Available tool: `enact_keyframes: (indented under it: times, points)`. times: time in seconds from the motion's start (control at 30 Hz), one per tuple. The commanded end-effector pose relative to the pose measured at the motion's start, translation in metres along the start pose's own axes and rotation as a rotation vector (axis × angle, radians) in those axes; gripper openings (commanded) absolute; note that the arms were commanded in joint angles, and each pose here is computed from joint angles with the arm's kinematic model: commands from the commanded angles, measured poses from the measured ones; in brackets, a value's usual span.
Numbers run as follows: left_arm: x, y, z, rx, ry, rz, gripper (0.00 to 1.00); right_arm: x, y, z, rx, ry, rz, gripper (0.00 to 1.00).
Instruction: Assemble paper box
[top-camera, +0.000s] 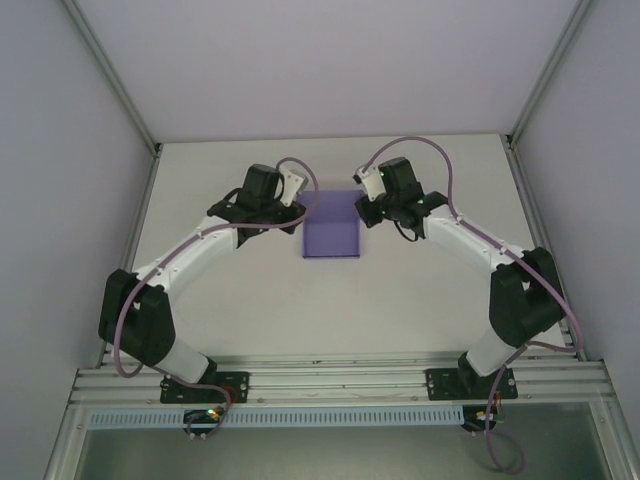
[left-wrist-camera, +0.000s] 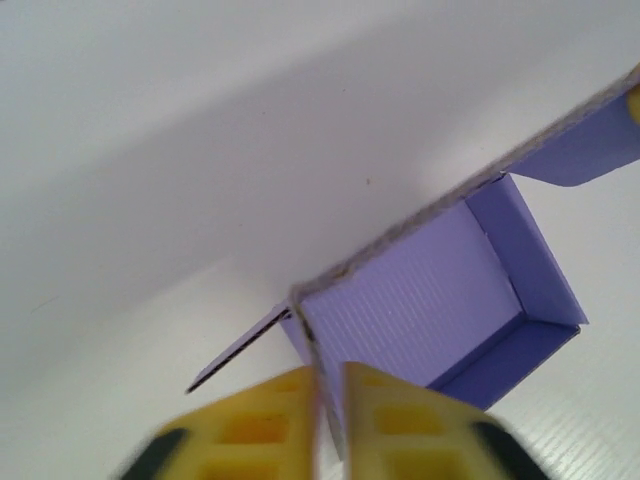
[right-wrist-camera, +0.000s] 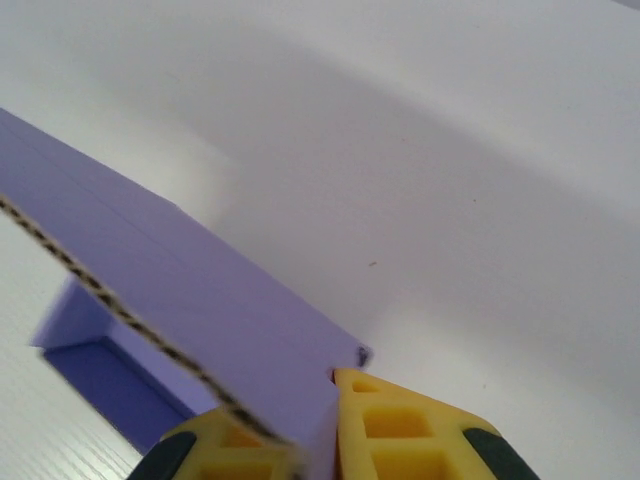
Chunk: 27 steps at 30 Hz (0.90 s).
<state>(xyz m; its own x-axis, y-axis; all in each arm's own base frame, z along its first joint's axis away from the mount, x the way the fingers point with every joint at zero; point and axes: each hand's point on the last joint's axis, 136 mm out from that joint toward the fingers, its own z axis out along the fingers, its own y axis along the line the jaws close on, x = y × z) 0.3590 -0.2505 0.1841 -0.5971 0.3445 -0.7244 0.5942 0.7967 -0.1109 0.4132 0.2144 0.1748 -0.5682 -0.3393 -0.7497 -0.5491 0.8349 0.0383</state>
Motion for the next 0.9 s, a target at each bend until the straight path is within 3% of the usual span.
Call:
enact_keyframes:
  times: [0.0, 0.07, 0.17, 0.27, 0.43, 0.6, 0.7, 0.87]
  points:
    - [0.002, 0.015, -0.018, -0.07, 0.034, 0.054, 0.64, -0.021, 0.003, -0.001, 0.003, -0.046, -0.041, 0.08]
    - [0.009, 0.027, -0.03, -0.101, 0.038, 0.08, 0.81, -0.012, 0.003, 0.004, -0.013, -0.009, -0.084, 0.06]
    - [0.023, 0.042, -0.045, -0.109, 0.046, 0.108, 0.99, 0.0, 0.01, 0.009, -0.076, 0.033, -0.146, 0.05]
    - [0.027, 0.051, -0.056, -0.076, 0.039, 0.116, 1.0, 0.008, 0.02, 0.01, -0.16, 0.069, -0.214, 0.04]
    - [0.031, 0.037, -0.055, 0.083, 0.052, 0.282, 1.0, 0.013, 0.043, -0.001, -0.346, 0.073, -0.362, 0.04]
    - [0.03, 0.028, -0.046, 0.178, 0.069, 0.337, 1.0, 0.009, 0.048, -0.003, -0.439, 0.088, -0.377, 0.04]
    - [0.028, 0.023, -0.042, 0.217, 0.055, 0.347, 0.89, 0.01, 0.051, 0.0, -0.469, 0.1, -0.389, 0.04]
    - [0.026, 0.023, -0.038, 0.227, 0.056, 0.337, 0.54, 0.009, 0.051, 0.001, -0.471, 0.106, -0.397, 0.03]
